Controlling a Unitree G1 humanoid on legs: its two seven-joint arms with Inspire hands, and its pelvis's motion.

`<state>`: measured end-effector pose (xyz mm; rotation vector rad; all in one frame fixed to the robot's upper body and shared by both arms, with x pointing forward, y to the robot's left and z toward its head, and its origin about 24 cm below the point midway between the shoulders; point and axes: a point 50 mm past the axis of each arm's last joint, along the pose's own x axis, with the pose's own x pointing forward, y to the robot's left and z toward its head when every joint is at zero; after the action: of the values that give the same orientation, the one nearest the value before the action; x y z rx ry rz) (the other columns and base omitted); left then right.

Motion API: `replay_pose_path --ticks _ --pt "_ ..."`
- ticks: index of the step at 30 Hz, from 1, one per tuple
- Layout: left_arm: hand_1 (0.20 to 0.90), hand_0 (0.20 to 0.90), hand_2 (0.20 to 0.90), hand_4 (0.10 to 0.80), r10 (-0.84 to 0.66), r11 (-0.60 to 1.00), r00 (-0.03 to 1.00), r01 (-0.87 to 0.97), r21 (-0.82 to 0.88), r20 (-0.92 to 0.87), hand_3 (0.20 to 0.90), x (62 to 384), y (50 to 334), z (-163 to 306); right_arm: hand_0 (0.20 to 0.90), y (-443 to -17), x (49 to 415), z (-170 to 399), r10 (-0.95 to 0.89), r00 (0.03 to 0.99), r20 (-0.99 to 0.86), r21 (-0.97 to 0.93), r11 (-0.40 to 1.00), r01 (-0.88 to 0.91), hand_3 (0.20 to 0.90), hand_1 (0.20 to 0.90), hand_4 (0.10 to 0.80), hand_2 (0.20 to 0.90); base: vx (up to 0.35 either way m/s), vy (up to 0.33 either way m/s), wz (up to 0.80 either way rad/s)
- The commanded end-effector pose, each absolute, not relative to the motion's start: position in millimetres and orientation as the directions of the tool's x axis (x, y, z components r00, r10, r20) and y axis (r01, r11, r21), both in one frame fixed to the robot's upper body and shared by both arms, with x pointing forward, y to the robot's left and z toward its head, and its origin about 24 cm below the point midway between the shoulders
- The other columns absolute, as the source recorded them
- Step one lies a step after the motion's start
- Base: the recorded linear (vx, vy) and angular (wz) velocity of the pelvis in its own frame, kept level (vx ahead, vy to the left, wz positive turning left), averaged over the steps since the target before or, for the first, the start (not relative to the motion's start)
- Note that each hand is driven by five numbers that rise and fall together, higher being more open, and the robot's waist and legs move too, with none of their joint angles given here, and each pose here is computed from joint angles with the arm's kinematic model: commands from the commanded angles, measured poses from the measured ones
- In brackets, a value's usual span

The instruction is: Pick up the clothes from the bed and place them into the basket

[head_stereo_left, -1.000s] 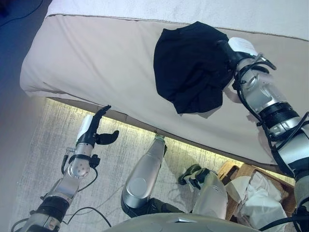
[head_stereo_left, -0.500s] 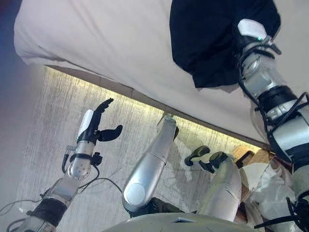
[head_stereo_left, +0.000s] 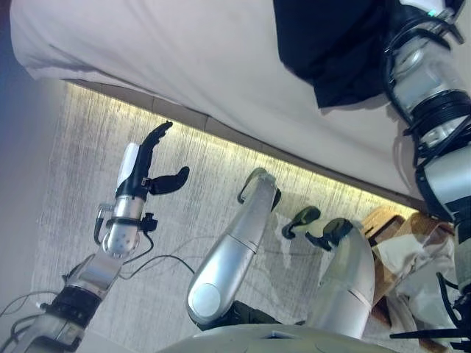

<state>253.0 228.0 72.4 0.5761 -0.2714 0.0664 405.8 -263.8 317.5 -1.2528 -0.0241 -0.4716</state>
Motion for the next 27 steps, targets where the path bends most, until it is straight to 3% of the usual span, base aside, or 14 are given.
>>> replay_pose_path --ticks 1,14,27 --pt "0.900 0.900 0.900 0.800 -0.003 0.845 0.916 -0.213 0.491 0.402 0.900 244.1 233.6 92.8 0.300 -259.7 410.2 288.3 -0.276 0.936 0.217 -0.914 0.279 0.295 0.200 0.300 0.100 0.300 0.000 0.000 0.00" --pt "0.900 0.900 0.900 0.800 -0.009 0.835 0.928 -0.198 0.514 0.372 0.900 244.7 231.7 86.3 0.300 -247.4 406.6 305.0 -0.209 0.925 0.317 -0.878 0.304 0.369 0.200 0.300 0.100 0.300 0.014 0.022 -0.11" --pt "0.900 0.900 0.900 0.800 -0.020 0.784 0.967 -0.143 0.605 0.253 0.900 253.5 236.0 72.4 0.300 -264.1 391.4 319.4 -0.184 0.910 0.371 -0.837 0.357 0.414 0.200 0.300 0.100 0.300 0.084 0.016 -0.23"
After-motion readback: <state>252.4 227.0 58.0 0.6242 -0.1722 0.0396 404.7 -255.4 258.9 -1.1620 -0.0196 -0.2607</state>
